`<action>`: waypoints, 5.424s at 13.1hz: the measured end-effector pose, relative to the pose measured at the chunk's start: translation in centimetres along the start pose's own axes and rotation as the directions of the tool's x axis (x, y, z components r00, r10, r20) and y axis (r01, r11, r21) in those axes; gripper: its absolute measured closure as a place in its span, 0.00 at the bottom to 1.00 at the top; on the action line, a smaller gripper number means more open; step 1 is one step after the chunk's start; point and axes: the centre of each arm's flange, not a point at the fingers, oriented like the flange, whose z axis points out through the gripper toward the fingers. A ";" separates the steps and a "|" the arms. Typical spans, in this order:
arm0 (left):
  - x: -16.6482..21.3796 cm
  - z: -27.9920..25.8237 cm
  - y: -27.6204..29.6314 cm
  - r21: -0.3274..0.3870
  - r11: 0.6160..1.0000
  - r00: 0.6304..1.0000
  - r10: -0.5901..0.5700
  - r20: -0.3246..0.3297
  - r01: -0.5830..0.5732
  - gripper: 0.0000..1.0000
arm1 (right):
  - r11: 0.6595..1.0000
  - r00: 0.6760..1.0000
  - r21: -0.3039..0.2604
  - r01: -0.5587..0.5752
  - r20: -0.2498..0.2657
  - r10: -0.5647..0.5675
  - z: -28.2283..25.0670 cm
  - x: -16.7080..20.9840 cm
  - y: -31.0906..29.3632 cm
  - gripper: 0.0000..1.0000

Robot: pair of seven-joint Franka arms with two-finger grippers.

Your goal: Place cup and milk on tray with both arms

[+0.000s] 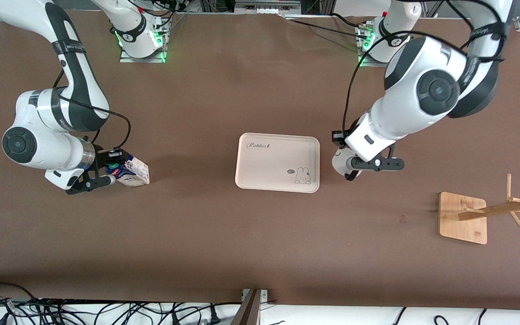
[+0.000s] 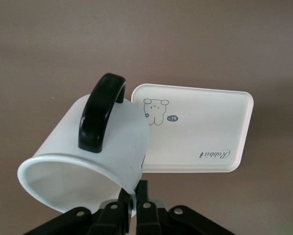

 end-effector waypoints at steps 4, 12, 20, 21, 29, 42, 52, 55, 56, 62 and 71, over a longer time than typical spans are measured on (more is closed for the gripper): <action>0.1 7.9 3.6 0.034 0.999 0.993 -0.026 0.119 0.022 0.93 | 1.000 1.000 0.003 -0.025 0.015 0.024 -3.1 0.4 -2.0 0.60; -1.5 19.2 10.6 0.121 0.985 0.969 -0.148 0.199 0.125 0.93 | 0.997 0.999 0.051 -0.055 0.002 0.055 -5.7 1.3 -16.1 0.60; -0.8 22.8 10.0 0.163 0.965 0.948 -0.239 0.210 0.207 0.93 | 0.996 0.997 0.043 -0.080 0.007 0.079 -5.3 1.3 -18.0 0.60; -0.6 23.6 10.1 0.158 0.965 0.949 -0.238 0.206 0.208 0.93 | 0.996 0.997 0.043 -0.081 0.007 0.080 -5.3 1.3 -18.0 0.60; 0.0 23.5 10.0 0.148 0.965 0.951 -0.242 0.194 0.216 0.36 | 0.994 0.995 0.043 -0.096 0.008 0.096 -5.3 1.3 -18.2 0.60; -0.6 -11.4 -9.3 0.242 0.966 0.995 0.081 0.052 -0.091 0.00 | 0.953 0.949 0.082 -0.292 -0.096 0.299 -1.7 -0.6 -40.0 0.60; -3.4 -15.8 -19.1 0.222 0.966 0.974 0.168 -0.152 -0.132 0.00 | 0.954 0.950 0.085 -0.286 -0.102 0.294 3.2 0.3 -42.5 0.59; -7.4 -15.9 -19.8 0.238 0.963 0.967 0.175 -0.183 -0.129 0.00 | 0.953 0.949 0.087 -0.290 -0.106 0.298 3.5 0.6 -42.3 0.50; -8.0 -15.9 -20.2 0.239 0.963 0.968 0.170 -0.184 -0.124 0.00 | 0.953 0.948 0.088 -0.292 -0.110 0.300 3.4 0.7 -42.2 0.44; -7.8 -15.4 -20.9 0.237 0.965 0.972 0.158 -0.174 -0.114 0.00 | 0.935 0.917 0.117 -0.336 -0.184 0.353 -6.4 1.1 -38.4 0.00; -7.8 -15.4 -20.9 0.237 0.965 0.972 0.158 -0.174 -0.115 0.00 | 0.972 0.966 0.063 -0.227 -0.113 0.233 -19.9 -2.8 -16.7 0.00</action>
